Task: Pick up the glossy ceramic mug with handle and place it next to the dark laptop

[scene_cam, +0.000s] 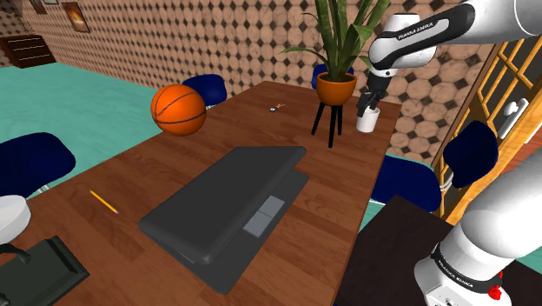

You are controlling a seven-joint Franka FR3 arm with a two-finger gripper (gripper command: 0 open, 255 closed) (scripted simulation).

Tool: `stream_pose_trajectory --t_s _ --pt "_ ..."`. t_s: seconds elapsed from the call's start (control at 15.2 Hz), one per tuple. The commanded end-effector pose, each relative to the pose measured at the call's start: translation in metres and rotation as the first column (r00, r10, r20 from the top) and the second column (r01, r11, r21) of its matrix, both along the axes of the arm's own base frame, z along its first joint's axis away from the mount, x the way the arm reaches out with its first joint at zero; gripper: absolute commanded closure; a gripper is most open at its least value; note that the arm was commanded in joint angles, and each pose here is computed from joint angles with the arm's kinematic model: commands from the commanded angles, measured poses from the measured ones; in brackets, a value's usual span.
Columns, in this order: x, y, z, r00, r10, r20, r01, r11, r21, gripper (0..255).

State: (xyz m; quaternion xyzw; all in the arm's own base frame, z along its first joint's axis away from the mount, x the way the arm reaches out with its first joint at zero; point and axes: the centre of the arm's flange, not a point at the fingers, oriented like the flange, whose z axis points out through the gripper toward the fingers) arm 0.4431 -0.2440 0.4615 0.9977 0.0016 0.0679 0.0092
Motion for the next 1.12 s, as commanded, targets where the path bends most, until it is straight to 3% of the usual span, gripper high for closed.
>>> stream_pose_trajectory --t_s 0.0,0.4,1.06 --pt "0.011 -0.019 -0.01 1.0 -0.008 0.004 0.008 1.0 -0.014 0" --pt "0.042 -0.081 -0.036 0.999 -0.031 0.018 0.032 0.998 -0.051 0" --pt "0.049 -0.086 -0.076 0.999 -0.032 0.018 0.033 0.998 -0.053 0"
